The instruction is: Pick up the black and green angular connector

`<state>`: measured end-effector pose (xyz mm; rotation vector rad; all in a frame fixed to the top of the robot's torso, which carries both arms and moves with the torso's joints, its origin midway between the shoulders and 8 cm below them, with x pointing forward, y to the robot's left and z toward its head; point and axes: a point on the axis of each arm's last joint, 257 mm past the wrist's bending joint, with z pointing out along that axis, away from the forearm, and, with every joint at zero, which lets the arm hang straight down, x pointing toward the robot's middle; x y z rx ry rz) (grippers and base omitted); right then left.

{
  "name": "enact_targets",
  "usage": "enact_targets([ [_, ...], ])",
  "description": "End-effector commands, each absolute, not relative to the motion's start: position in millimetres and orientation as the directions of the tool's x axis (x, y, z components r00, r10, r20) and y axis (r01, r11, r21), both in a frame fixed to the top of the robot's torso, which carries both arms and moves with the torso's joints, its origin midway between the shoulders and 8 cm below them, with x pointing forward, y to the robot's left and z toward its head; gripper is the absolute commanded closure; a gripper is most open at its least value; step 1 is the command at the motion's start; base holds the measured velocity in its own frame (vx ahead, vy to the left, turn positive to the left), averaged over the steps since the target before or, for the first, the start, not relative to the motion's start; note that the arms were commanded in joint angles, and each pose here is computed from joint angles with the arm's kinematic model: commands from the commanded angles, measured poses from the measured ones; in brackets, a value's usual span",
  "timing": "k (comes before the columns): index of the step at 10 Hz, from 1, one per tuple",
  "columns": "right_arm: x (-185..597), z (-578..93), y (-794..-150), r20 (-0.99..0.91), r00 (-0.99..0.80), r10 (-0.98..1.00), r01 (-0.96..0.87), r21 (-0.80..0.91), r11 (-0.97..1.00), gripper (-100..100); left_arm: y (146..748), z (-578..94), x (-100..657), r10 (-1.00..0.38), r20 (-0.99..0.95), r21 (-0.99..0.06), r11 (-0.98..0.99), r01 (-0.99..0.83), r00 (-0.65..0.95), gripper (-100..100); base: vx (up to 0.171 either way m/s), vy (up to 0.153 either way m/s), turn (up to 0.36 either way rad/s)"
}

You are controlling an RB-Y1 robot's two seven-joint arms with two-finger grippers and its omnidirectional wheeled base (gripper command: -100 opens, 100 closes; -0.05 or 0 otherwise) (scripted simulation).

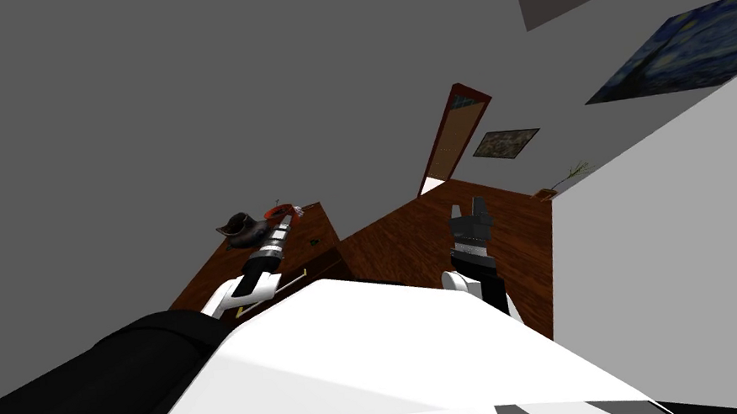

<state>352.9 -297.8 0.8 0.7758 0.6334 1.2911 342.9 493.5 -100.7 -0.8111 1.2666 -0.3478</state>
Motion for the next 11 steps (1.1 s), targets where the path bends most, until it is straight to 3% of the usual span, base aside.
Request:
enact_targets([
  [1, 353, 1, -298, 0.012, 0.177, 0.984, -0.593, 0.799, 0.097, 0, 506, -110, 338, -0.635, -0.719, -0.694, 0.675, -0.25, 0.282, -100, 0.057, -0.048, -0.002],
  [11, 353, 1, -298, 0.012, 0.177, 0.984, -0.593, 0.799, 0.097, 0, 535, -149, 315, -0.653, -0.728, -0.666, 0.598, -0.445, 0.211, -100, 0.037, -0.029, 0.014],
])
